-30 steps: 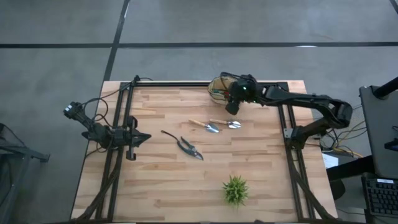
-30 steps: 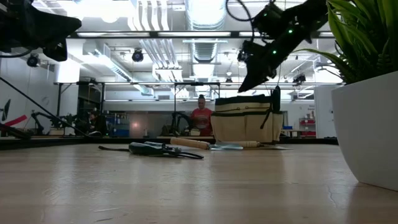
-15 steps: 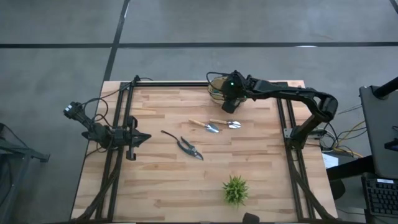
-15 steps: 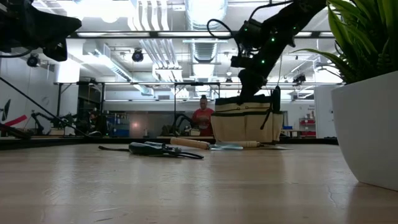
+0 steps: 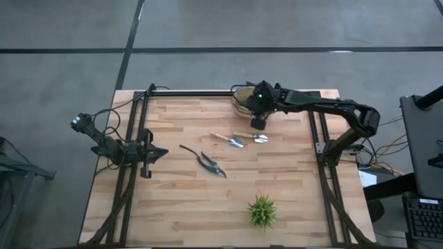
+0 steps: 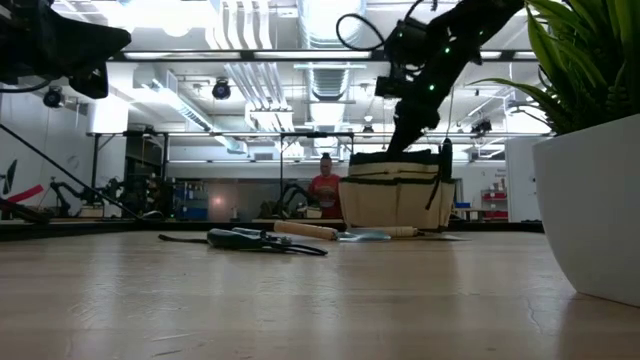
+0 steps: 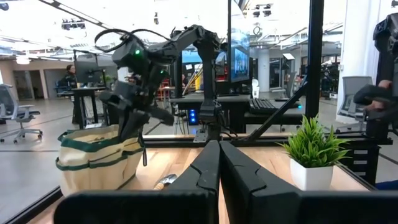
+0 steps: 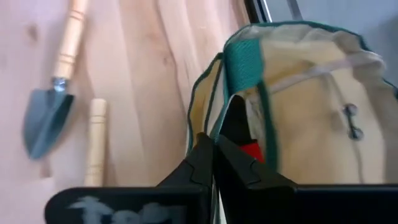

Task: Pick & Place Garden tools in Gardening bag
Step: Adjust the gardening bag on the table

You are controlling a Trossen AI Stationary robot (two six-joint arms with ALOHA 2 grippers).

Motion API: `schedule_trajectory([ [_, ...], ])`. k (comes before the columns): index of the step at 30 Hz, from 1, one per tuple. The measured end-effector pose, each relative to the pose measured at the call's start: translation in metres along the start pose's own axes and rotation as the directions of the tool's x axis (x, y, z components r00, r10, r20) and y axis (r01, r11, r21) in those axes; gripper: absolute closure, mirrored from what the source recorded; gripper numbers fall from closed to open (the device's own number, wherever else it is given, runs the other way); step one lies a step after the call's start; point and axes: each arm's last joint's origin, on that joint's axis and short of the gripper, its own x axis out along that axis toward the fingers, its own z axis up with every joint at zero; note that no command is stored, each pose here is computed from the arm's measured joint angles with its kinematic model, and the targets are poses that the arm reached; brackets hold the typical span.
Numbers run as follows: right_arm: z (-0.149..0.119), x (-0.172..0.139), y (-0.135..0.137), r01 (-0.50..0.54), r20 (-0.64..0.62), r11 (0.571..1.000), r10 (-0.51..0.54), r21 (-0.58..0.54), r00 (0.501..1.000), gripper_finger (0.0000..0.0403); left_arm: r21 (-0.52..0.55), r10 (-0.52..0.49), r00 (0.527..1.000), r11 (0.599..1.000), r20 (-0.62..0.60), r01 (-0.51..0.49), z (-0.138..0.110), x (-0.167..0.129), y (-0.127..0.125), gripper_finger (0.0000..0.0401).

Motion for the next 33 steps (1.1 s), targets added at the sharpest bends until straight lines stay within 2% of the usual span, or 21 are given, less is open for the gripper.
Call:
schedule_trajectory([
  [4,0.000,-0.016,0.006,-0.020,0.007,0.998,0.020,-0.060,1.000,0.0394,0.000,0.000,1.000,1.000,0.000,0.000,0.000,0.000,0.000,0.0387],
  [9,-0.006,-0.029,0.011,-0.102,0.027,0.992,0.104,-0.073,0.994,0.0394,0.000,0.000,1.000,1.000,-0.001,0.000,0.000,0.000,0.000,0.0387],
  [21,-0.007,-0.033,0.016,-0.091,0.069,0.994,0.095,-0.059,0.993,0.0392,0.000,0.000,1.000,1.000,0.000,0.000,0.000,0.000,0.000,0.0387],
  [25,-0.006,-0.029,0.014,-0.038,0.061,0.996,0.043,-0.075,0.997,0.0370,0.000,0.000,1.000,1.000,0.000,0.000,0.000,0.000,0.000,0.0387],
  [33,-0.006,-0.016,0.012,0.039,0.022,0.996,-0.037,-0.078,0.999,0.0288,0.000,0.000,1.000,1.000,0.000,0.000,0.000,0.000,0.000,0.0387],
])
